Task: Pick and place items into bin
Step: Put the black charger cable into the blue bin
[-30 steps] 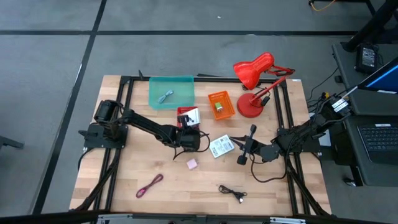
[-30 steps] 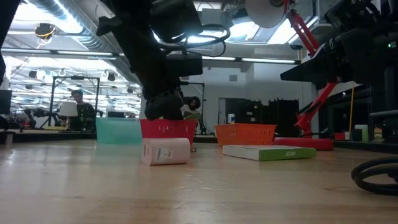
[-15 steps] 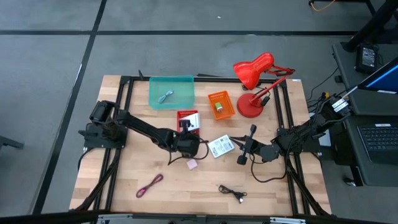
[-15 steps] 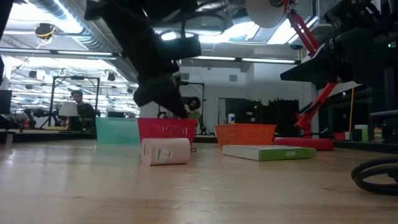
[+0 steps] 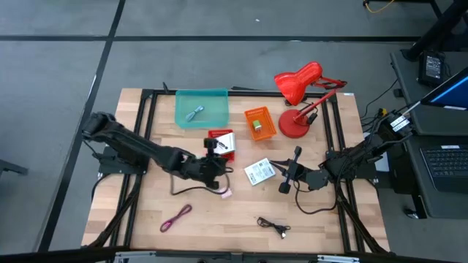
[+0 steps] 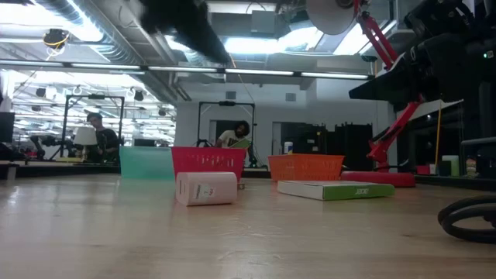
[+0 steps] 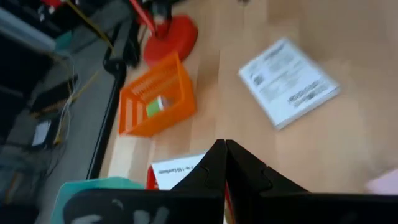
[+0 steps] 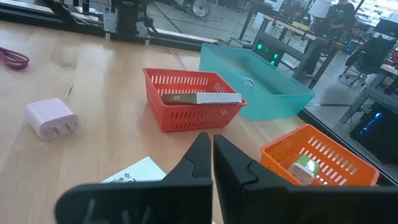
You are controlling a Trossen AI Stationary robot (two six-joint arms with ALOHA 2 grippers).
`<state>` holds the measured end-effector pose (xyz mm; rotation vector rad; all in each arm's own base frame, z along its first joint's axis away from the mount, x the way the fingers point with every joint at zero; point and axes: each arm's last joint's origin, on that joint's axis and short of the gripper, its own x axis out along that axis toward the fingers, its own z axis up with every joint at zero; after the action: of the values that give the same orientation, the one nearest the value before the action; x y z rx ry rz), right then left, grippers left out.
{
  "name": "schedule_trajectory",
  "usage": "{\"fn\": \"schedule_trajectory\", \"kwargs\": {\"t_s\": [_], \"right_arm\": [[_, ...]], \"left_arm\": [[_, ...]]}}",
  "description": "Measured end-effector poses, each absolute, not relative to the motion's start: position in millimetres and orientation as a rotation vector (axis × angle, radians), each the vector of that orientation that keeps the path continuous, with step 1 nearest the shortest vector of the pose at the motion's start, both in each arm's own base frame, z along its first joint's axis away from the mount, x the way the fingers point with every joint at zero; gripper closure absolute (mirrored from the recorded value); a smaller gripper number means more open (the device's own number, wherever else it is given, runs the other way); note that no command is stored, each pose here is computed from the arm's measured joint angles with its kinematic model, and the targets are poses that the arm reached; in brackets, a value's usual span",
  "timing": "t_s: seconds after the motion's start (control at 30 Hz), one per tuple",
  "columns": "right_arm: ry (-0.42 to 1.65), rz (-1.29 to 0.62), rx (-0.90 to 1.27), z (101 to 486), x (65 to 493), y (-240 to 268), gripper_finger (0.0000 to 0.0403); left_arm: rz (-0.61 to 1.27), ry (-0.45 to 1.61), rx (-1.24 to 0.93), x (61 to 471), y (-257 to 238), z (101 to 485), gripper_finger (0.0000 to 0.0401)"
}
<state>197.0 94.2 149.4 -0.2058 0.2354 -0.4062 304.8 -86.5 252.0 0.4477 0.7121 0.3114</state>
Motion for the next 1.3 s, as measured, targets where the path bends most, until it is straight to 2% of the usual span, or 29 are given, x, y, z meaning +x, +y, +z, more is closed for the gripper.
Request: {"fn": "schedule_trajectory", "kwargs": {"t_s": [0.17, 0.43, 0.8, 1.3], "right_arm": [[0.235, -0.357, -0.193, 150, 198, 96, 0.0403], [0.222, -0.293, -0.166, 152, 199, 98, 0.0403], [0.219, -0.230, -0.155, 152, 200, 100, 0.0402], [0.170, -0.236, -0.043, 158, 201, 101, 0.0402]], "left_arm": [[0.254, 0.525, 0.345, 271, -89, 258, 0.0400], [0.000, 0.340, 0.276, 222, -92, 233, 0.0400], [-0.109, 0.299, 0.193, 172, -87, 206, 0.0399], [-0.151, 0.239, 0.159, 135, -72, 183, 0.0399]]}}
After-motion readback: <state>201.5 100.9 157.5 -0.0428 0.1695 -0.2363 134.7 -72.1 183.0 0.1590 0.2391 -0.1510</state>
